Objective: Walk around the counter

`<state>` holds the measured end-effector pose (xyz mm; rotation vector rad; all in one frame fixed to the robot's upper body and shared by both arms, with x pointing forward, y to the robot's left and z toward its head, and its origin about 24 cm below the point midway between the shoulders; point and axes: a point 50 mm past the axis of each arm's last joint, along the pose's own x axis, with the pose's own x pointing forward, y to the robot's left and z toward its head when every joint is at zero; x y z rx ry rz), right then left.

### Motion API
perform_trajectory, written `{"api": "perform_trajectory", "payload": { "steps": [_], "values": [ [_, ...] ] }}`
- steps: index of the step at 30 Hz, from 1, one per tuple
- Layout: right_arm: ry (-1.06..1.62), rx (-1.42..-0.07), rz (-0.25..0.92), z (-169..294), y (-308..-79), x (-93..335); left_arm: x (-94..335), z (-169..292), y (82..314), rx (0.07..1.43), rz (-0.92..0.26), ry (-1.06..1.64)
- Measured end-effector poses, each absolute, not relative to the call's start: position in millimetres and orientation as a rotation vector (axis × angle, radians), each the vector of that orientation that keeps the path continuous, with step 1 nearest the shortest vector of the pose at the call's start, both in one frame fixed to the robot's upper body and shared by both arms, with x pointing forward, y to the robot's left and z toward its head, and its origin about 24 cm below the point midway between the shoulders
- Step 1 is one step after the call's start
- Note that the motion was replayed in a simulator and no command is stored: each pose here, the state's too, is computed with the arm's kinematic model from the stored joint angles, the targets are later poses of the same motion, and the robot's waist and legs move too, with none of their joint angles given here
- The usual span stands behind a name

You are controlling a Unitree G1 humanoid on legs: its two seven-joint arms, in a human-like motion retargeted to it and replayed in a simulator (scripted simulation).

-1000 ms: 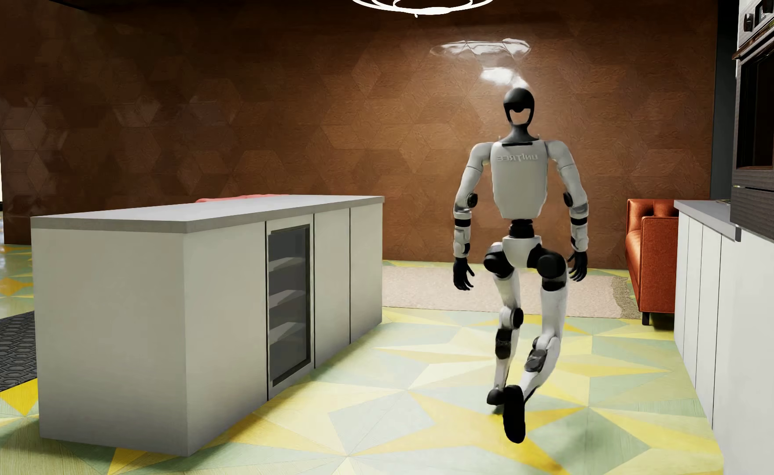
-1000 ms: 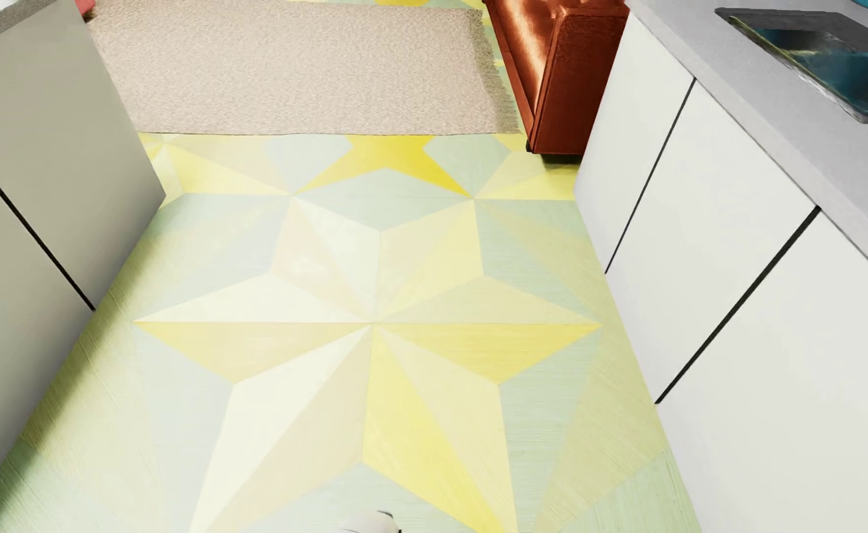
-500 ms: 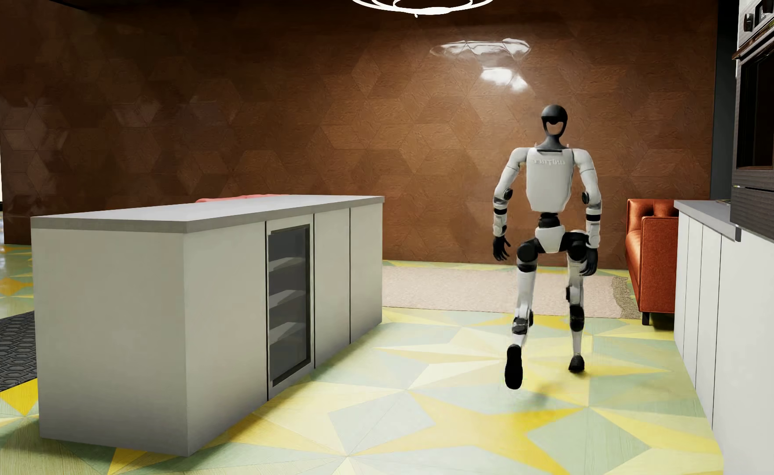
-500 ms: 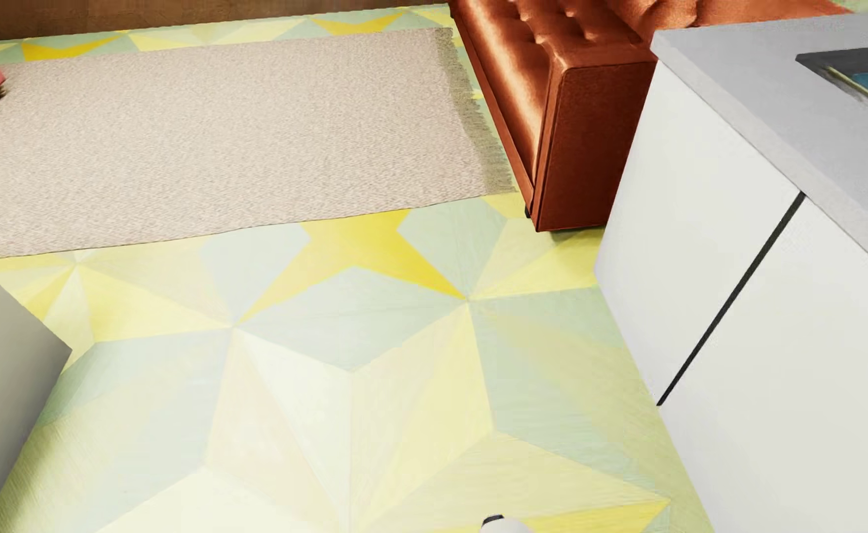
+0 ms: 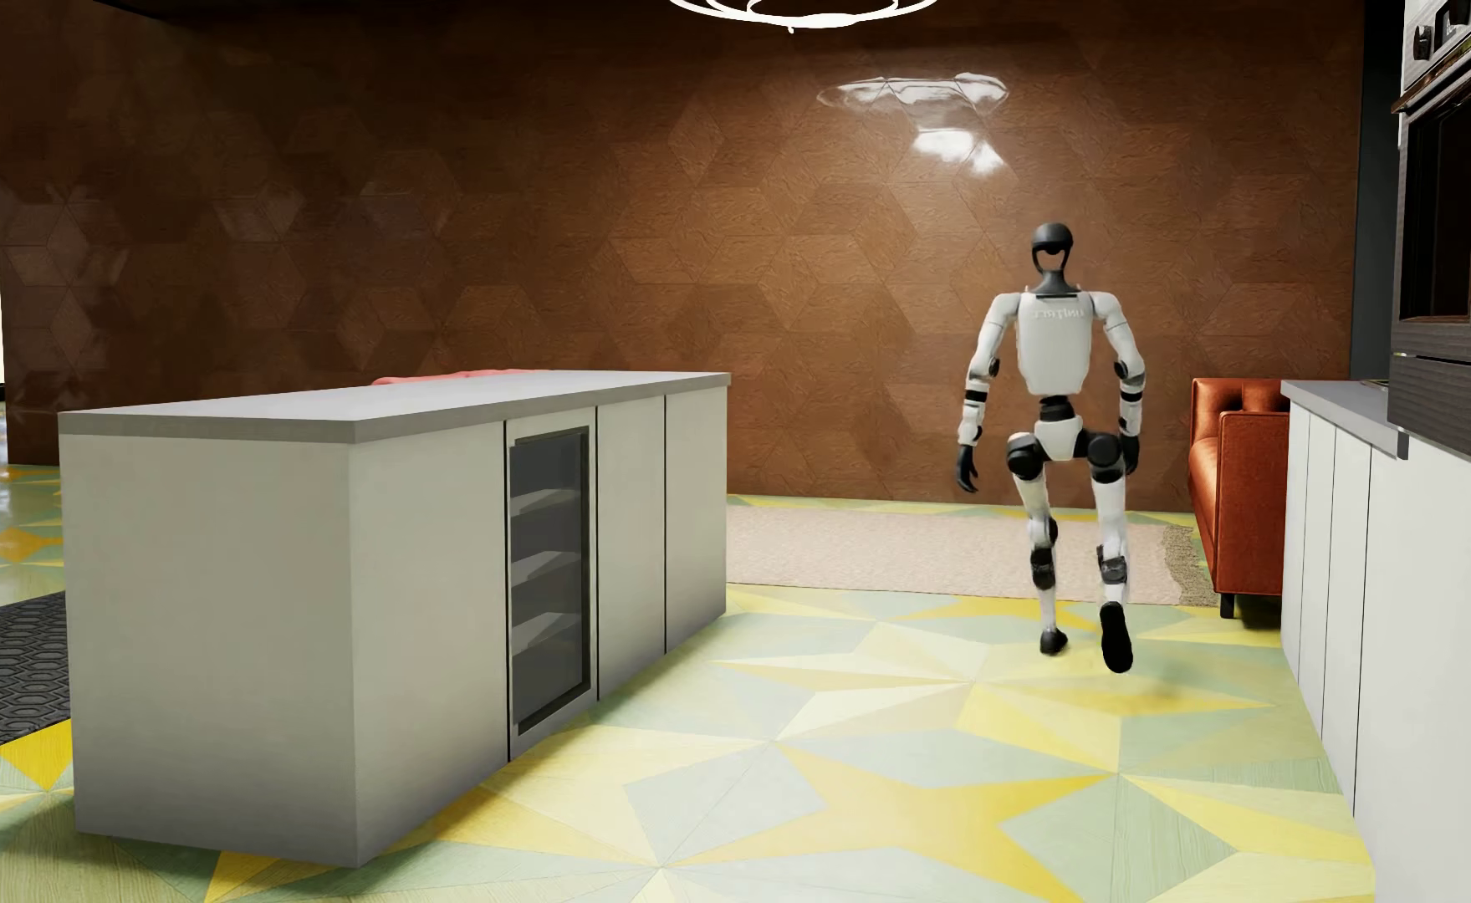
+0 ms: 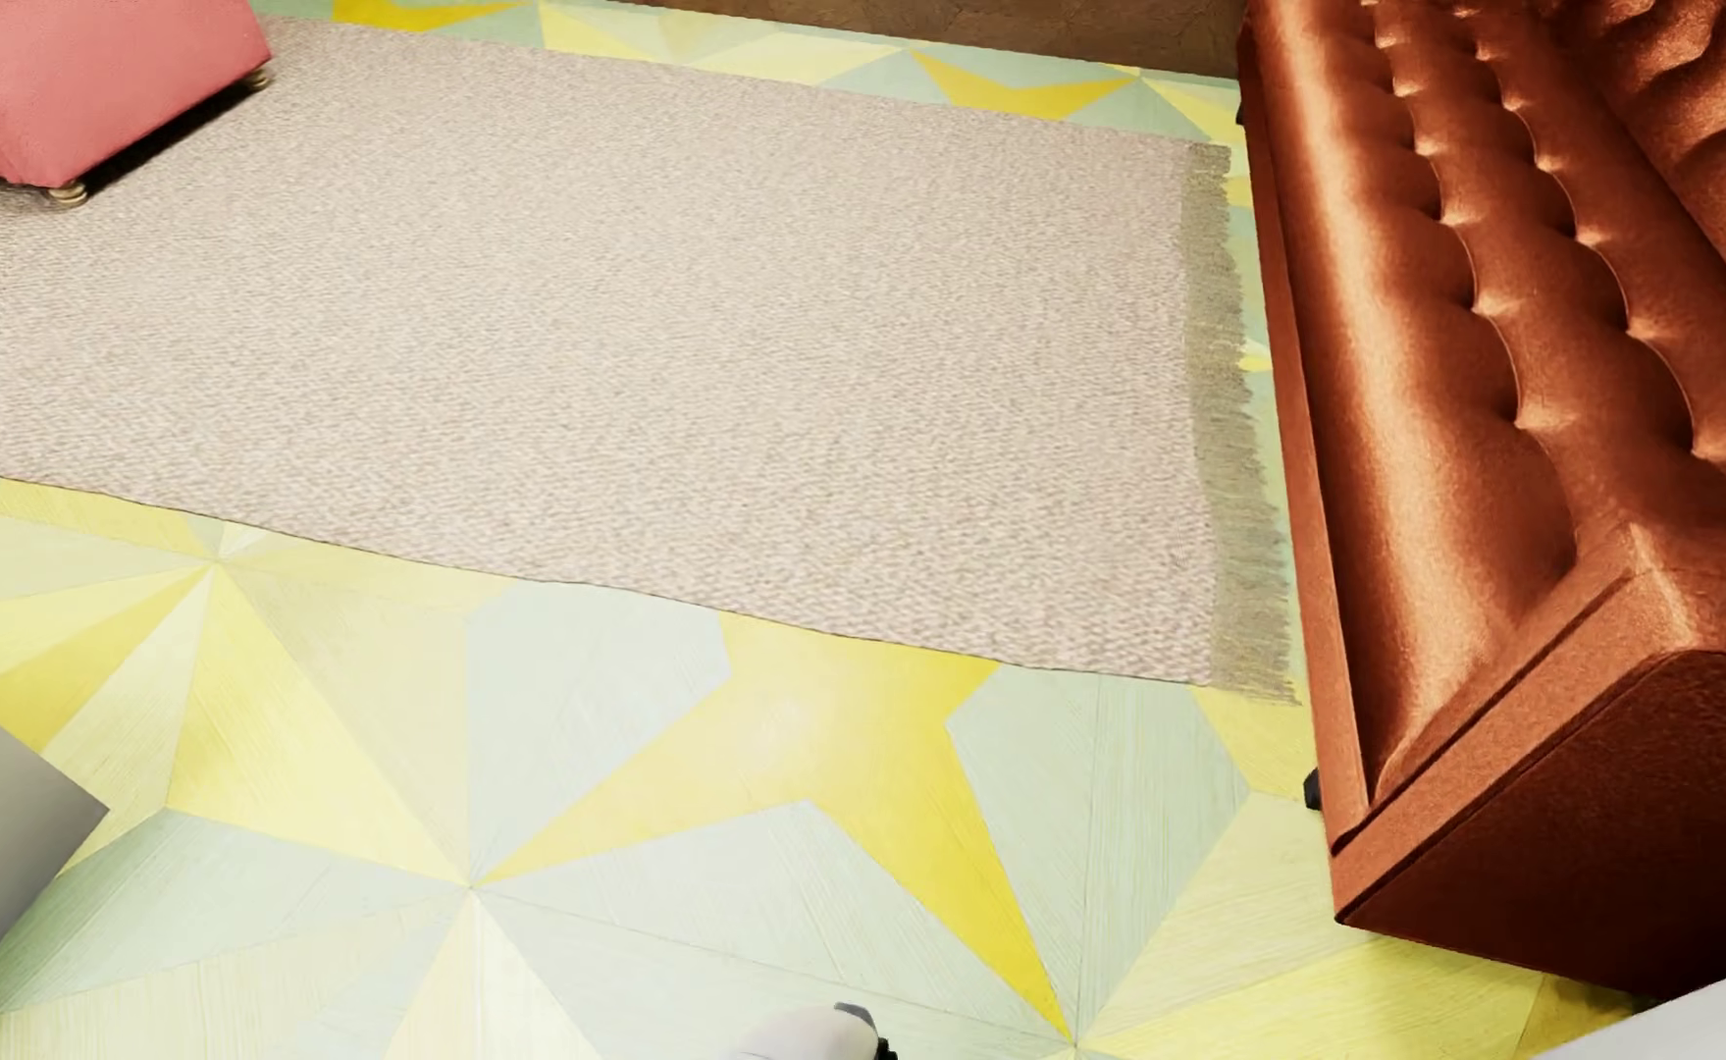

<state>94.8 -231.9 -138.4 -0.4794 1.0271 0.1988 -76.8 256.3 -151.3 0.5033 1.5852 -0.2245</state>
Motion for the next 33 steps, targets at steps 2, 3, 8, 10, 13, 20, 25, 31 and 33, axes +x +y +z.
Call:
{"api": "perform_trajectory", "payload": {
  "steps": [2, 3, 8, 10, 13, 20, 25, 31, 33],
  "values": [
    [1.178, -0.536, 0.276, -152, -234, 56, -37, -157, 240, 0.49, -0.267, 1.437],
    [1.249, -0.545, 0.303, -157, -235, 33, -14, -157, 231, 0.466, -0.266, 1.347],
    [1.438, -0.483, 0.372, -159, -219, -46, 86, -132, 205, 0.431, -0.277, 0.959],
    [1.453, -0.455, 0.369, -160, -212, -53, 114, -113, 207, 0.441, -0.264, 0.829],
    [1.438, -0.479, 0.349, -160, -221, -44, 108, -116, 209, 0.422, -0.236, 0.854],
    [1.154, -0.588, 0.298, -148, -243, 63, 2, -156, 229, 0.481, -0.284, 1.297],
    [0.79, -0.602, 0.203, -100, -245, 176, -41, -150, 261, 0.502, -0.185, 1.451],
    [0.878, -0.496, 0.222, -122, -223, 138, -67, -151, 263, 0.494, -0.171, 1.556],
    [1.025, -0.485, 0.277, -144, -212, 98, -37, -155, 247, 0.451, -0.174, 1.439]
  ]
}}
